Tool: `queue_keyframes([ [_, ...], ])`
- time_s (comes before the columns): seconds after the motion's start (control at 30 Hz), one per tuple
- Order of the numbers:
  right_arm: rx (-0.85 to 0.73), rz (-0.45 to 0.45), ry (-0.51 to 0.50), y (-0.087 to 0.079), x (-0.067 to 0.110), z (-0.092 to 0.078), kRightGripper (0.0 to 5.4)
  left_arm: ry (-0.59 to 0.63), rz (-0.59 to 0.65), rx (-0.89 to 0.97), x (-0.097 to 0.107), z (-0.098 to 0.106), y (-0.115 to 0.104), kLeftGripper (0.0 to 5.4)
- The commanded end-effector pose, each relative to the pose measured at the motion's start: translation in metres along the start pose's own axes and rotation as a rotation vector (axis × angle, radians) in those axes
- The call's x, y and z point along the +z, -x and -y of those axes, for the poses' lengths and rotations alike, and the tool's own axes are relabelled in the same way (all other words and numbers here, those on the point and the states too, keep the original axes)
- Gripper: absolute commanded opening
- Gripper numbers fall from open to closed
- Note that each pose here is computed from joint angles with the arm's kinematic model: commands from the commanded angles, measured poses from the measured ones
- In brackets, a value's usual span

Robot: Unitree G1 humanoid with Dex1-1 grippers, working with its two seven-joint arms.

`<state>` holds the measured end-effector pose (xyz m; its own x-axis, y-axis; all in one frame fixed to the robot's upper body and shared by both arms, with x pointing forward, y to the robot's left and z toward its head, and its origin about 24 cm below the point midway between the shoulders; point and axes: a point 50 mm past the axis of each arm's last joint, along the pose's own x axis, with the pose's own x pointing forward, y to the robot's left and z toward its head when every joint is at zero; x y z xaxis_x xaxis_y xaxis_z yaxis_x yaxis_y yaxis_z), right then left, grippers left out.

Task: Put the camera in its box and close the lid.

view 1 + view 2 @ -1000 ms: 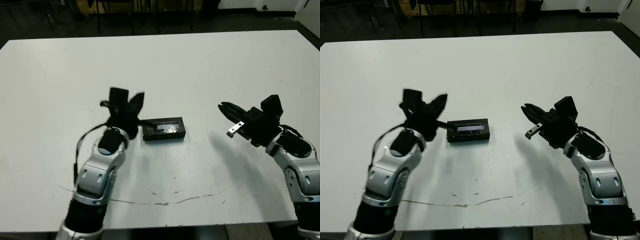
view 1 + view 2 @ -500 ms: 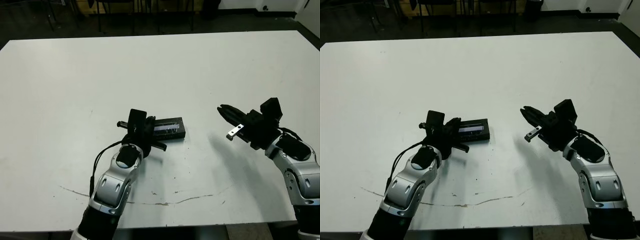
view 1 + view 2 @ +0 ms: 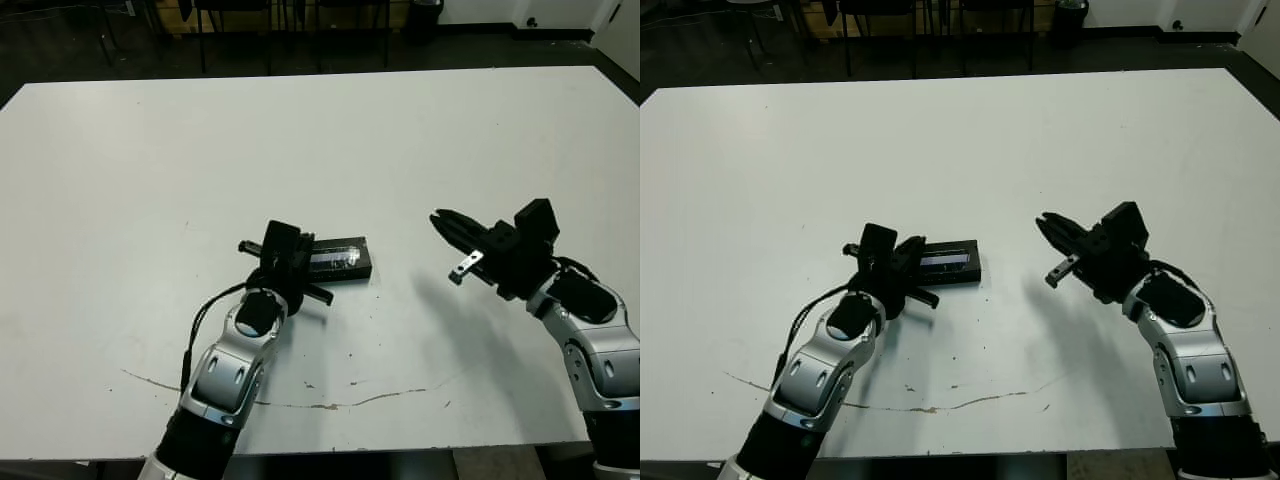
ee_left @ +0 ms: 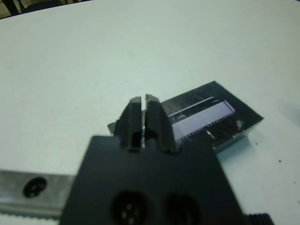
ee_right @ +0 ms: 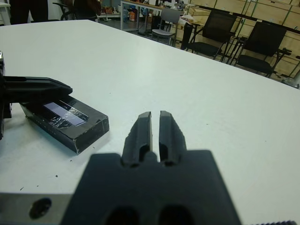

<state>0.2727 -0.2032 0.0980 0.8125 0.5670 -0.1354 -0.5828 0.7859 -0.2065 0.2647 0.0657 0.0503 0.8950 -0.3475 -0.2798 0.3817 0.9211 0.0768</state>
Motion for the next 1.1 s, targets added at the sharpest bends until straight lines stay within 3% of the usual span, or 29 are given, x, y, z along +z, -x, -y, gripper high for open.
queue_keyframes([
  [0.03, -0.003, -0.03, -0.019, 0.002, -0.006, -0.001, 0.0, -0.012, -0.151, -0.04, -0.027, 0.008, 0.004, 0.02],
  [0.3, -0.01, -0.021, -0.013, 0.002, -0.004, -0.003, 0.0, -0.024, -0.092, -0.077, -0.016, 0.009, 0.009, 0.02],
  [0.53, -0.066, -0.007, -0.083, 0.008, 0.003, -0.006, 0.0, -0.052, 0.234, -0.025, 0.009, -0.014, 0.04, 0.02],
  [0.63, -0.108, 0.017, -0.1, 0.008, 0.006, -0.007, 0.0, -0.057, 0.377, 0.053, 0.025, -0.035, 0.051, 0.02],
  [0.77, -0.164, 0.052, -0.108, 0.008, 0.009, -0.007, 0.0, -0.064, 0.472, 0.175, 0.038, -0.067, 0.062, 0.02],
  [0.97, -0.216, 0.062, -0.115, 0.003, 0.01, -0.002, 0.0, -0.018, 0.492, 0.383, 0.037, -0.115, 0.07, 0.02],
  [1.1, -0.285, 0.096, -0.103, -0.009, 0.006, 0.0, 0.0, 0.103, 0.465, 0.479, 0.03, -0.132, 0.066, 0.02],
])
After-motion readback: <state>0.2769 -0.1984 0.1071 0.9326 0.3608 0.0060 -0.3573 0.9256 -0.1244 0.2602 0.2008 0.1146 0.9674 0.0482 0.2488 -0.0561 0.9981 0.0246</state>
